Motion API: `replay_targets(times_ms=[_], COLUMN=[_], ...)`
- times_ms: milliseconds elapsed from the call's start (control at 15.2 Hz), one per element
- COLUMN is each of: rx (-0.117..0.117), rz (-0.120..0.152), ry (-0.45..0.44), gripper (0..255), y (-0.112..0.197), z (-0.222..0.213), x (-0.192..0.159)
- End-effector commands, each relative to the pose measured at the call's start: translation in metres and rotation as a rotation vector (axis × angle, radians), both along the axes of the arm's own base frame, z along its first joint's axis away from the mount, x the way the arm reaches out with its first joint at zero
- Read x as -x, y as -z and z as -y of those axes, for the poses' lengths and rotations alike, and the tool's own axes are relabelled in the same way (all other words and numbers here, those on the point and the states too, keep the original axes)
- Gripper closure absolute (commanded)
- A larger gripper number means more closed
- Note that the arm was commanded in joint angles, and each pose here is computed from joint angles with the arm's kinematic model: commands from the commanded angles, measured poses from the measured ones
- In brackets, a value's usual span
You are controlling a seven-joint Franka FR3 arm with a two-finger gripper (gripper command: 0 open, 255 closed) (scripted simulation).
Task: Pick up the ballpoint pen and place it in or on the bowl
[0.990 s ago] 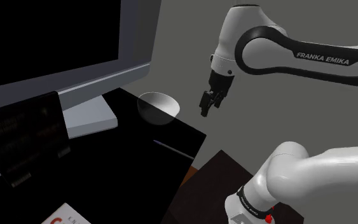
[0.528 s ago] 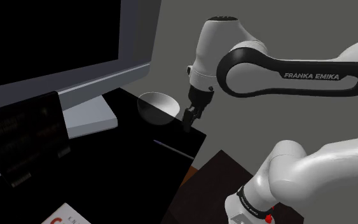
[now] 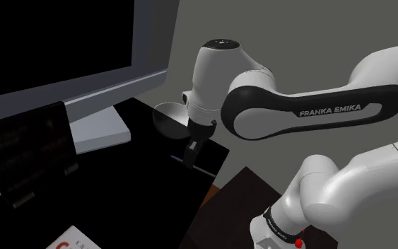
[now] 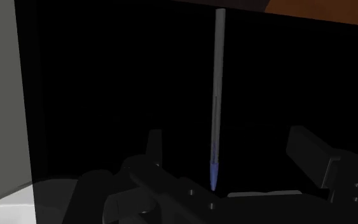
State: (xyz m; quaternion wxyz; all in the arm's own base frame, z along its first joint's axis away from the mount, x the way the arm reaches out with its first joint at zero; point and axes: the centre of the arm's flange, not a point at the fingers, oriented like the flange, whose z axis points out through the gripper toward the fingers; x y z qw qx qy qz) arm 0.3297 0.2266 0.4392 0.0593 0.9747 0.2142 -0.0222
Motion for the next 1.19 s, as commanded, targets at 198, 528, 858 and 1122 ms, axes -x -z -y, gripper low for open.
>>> replay_targets(times_ms=[198, 528, 858, 1122], rx=[0.0, 0.0, 0.0, 0.0], rz=[0.001, 0.001, 0.001, 0.001], ry=[-0.006, -0.006, -0.006, -0.006], gripper=[0, 0, 255, 255], y=[0.026, 0.034, 0.034, 0.034], z=[0.001, 0.002, 0.002, 0.002], x=[0.002, 0.002, 0.002, 0.002])
